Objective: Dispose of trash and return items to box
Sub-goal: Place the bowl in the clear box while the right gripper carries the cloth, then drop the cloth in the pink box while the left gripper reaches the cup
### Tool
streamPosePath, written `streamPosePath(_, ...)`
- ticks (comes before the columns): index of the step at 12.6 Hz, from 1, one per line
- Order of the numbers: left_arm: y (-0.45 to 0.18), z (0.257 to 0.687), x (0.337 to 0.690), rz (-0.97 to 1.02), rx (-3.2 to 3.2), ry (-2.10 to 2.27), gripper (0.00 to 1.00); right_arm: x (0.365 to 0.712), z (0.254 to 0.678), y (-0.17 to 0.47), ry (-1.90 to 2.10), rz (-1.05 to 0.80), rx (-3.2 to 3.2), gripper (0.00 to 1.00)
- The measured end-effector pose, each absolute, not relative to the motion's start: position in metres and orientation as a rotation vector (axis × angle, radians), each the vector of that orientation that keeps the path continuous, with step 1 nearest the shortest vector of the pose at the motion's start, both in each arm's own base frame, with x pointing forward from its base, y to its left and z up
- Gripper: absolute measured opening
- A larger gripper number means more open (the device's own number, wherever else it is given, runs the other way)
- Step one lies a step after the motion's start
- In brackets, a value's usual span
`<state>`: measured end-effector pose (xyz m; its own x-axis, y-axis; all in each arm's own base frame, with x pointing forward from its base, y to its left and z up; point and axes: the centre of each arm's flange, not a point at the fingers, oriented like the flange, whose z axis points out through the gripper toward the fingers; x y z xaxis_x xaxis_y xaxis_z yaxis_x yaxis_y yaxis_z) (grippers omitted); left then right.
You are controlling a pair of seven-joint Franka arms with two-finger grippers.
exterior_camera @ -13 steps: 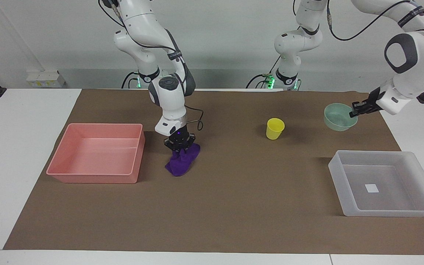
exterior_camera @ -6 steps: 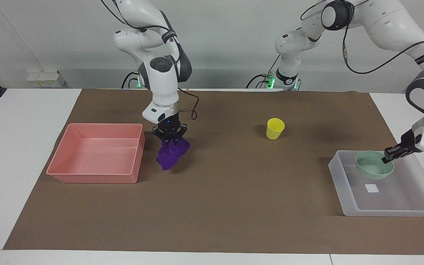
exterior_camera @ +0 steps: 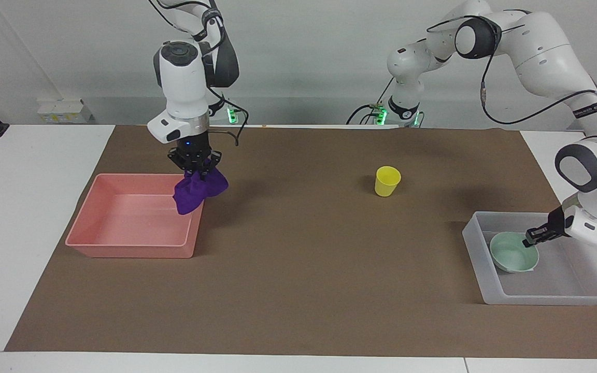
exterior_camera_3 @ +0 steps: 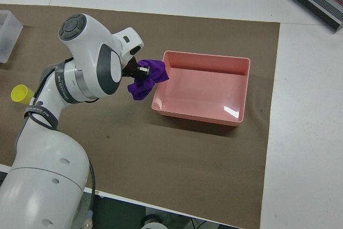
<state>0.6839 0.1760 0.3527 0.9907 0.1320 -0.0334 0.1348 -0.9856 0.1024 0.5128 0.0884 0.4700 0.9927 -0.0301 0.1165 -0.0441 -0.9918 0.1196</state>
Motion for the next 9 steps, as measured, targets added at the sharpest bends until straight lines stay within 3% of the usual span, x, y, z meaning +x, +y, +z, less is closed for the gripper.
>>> streamPosePath(5, 0.142, 0.394, 0.709, 0.143, 3.046, 0.119, 0.9, 0.517, 0.46, 0.019, 0.049, 0.078, 3.007, 0.15)
streamPosePath(6, 0.136, 0.408, 0.712, 0.184, 3.048, 0.104, 1.0, 0.519, 0.454, 0.012, 0.08, 0.056, 3.02, 0.15)
streamPosePath(9, 0.1, 0.456, 0.704, 0.185, 3.049, 0.025, 1.0, 0.528, 0.432, 0.001, 0.111, 0.027, 3.084, 0.15)
